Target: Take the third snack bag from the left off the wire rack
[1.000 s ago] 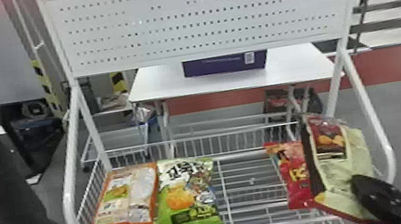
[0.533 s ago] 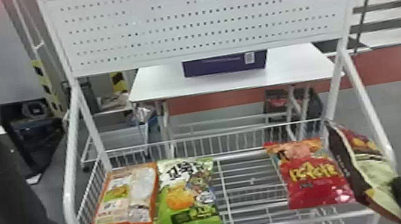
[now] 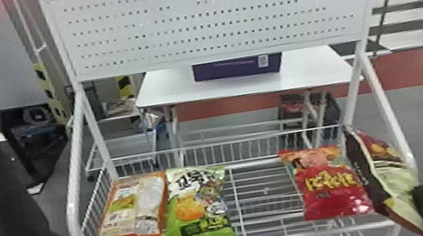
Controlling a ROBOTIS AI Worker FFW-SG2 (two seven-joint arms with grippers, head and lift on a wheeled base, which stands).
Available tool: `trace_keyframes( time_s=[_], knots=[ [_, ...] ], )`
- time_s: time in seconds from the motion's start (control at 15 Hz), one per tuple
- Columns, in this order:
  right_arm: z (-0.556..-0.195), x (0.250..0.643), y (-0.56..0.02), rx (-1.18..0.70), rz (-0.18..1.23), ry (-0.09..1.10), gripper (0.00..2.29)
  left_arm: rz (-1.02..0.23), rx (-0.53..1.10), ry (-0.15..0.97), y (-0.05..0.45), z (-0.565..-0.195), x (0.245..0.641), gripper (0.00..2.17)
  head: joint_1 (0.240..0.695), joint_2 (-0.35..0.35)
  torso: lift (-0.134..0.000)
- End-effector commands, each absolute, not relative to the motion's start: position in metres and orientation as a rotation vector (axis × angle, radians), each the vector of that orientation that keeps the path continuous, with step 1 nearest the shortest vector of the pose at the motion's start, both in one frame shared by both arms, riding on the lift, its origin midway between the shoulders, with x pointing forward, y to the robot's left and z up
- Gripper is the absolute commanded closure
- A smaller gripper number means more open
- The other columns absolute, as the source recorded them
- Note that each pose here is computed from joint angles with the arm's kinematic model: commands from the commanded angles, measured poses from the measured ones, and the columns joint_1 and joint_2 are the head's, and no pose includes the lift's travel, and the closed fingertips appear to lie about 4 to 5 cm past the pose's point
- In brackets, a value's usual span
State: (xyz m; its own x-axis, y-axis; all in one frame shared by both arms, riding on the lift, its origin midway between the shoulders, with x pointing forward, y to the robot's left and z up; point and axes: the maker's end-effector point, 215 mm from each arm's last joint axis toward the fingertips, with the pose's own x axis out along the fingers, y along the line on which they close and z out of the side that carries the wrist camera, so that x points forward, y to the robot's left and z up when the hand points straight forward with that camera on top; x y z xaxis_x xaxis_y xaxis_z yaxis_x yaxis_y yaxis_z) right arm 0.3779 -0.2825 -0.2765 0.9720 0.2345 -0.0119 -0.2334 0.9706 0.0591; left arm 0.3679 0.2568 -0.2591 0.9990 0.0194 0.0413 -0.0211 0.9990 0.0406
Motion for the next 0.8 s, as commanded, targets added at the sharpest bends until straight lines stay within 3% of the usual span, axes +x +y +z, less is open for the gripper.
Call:
trace_keyframes(
  time_s=[0.0,0.73],
  knots=[
    [-0.2746,0.3776,-0.2826,0.056,0.237,0.014,2.24,0.020,0.041,-0.041,0.2567,-0.2588,0.3678,0.15,0.499,0.000,0.000],
    [-0.2739,0.3774,-0.2814,0.057,0.241,0.011,2.24,0.021,0.042,-0.045,0.2574,-0.2564,0.3676,0.15,0.499,0.000,0.000]
  ],
)
